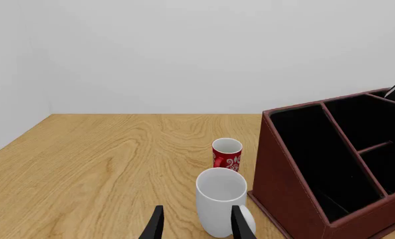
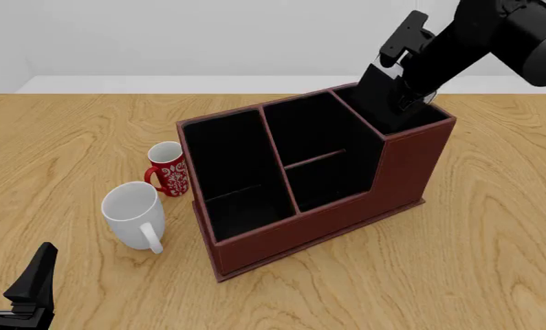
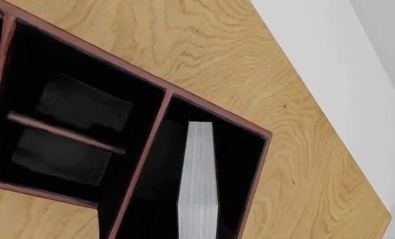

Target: Pick up the book and place it in the right compartment of the caddy.

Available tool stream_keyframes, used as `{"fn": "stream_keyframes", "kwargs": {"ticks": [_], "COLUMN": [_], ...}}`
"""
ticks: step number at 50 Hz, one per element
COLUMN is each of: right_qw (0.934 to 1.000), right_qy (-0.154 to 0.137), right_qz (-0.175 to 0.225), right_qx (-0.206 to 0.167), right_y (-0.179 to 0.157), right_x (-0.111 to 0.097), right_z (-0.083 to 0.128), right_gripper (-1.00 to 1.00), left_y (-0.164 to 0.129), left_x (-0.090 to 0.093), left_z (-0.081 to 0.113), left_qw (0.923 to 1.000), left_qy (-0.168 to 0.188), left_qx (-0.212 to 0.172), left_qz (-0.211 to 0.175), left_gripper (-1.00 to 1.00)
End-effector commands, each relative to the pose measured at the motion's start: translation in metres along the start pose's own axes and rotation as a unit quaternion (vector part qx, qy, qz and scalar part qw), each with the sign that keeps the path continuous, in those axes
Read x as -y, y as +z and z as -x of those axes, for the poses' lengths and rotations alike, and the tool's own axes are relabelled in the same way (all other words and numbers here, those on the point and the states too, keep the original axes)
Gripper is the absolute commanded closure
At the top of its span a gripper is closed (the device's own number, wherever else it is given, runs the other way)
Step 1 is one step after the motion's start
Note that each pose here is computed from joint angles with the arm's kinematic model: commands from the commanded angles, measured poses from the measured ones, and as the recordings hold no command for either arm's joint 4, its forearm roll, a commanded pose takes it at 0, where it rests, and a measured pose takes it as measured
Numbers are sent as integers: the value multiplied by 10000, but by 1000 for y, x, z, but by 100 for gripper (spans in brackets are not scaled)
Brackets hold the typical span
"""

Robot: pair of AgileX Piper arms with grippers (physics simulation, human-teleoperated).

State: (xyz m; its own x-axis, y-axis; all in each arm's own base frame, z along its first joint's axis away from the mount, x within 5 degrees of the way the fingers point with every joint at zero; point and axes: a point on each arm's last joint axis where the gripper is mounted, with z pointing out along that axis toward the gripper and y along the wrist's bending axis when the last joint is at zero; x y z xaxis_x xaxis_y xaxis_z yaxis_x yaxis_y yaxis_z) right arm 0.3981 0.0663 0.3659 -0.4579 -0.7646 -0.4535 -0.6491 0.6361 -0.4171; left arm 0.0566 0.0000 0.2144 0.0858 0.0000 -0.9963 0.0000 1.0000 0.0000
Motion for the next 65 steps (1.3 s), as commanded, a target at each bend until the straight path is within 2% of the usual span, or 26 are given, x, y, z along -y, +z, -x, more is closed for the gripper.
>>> {"fn": "stream_keyframes", "kwargs": {"ticks": [1, 26, 40, 41, 57, 65], "right_qw": [9999, 9994, 9993, 9994, 9999, 9991], "right_qy": [149, 304, 306, 302, 37, -86], "right_qz": [-25, 94, 55, 24, -141, -236], "right_qx": [20, -126, -210, -182, 73, 328], "right_y": [4, 30, 44, 43, 15, -6], "right_x": [-1, -3, 7, 9, 6, -13], "right_z": [0, -4, -11, -10, -2, -3], "right_gripper": [100, 100, 100, -100, -100, -100], "left_y": [0, 0, 0, 0, 0, 0], "left_x": [0, 0, 0, 0, 0, 0], "left_z": [0, 0, 0, 0, 0, 0], "left_qw": [10000, 10000, 10000, 10000, 10000, 10000], "left_qy": [0, 0, 0, 0, 0, 0], "left_qx": [0, 0, 0, 0, 0, 0], "left_qz": [0, 0, 0, 0, 0, 0], "left_gripper": [-100, -100, -100, -100, -100, -100]}}
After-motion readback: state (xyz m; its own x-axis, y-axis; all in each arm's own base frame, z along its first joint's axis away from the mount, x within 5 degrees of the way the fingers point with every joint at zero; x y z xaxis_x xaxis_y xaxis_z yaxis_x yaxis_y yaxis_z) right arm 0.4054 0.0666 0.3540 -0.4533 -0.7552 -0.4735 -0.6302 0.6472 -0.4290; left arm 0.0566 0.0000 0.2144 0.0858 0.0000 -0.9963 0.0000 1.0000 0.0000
